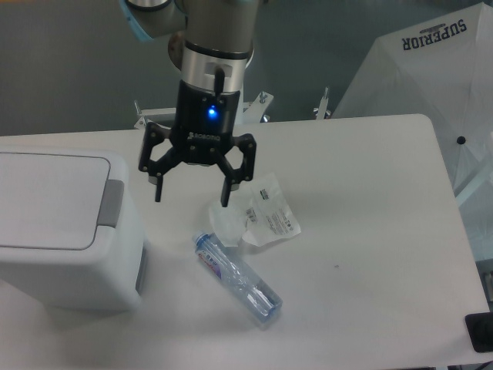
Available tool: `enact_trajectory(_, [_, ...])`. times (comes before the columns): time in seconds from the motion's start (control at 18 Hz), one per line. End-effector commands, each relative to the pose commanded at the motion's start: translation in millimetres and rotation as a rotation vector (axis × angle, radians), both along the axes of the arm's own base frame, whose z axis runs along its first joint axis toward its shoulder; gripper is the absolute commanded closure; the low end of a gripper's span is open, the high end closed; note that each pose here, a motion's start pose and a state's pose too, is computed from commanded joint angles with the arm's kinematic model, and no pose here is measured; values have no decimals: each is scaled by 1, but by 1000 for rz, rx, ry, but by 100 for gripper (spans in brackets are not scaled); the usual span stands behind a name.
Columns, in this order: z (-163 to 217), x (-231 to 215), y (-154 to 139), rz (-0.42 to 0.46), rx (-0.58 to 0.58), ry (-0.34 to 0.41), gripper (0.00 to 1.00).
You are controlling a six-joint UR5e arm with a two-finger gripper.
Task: Open the trash can
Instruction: 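Move the open gripper across the table toward the white trash can lid, then lower the gripper finger onto the lid edge beside the gray handle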
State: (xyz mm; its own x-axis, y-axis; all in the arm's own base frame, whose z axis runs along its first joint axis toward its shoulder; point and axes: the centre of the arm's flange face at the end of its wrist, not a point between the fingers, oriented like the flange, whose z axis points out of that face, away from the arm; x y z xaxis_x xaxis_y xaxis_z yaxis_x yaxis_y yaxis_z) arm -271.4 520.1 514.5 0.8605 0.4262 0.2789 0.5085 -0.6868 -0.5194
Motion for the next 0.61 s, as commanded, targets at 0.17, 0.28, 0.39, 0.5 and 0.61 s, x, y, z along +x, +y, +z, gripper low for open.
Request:
enact_trajectory(0.17, [-4, 7, 6, -24, -4, 3, 0])
enact_trajectory(0.28, [-10, 13, 9, -36, -12, -1, 0])
enact_trajectory(0.39, [-16, 18, 11, -43, -21, -11, 0])
enact_trajectory(0.5, [-23, 26, 14, -59, -30, -16, 0])
enact_trajectory(0.61, [-29, 28, 14, -64, -36, -20, 0])
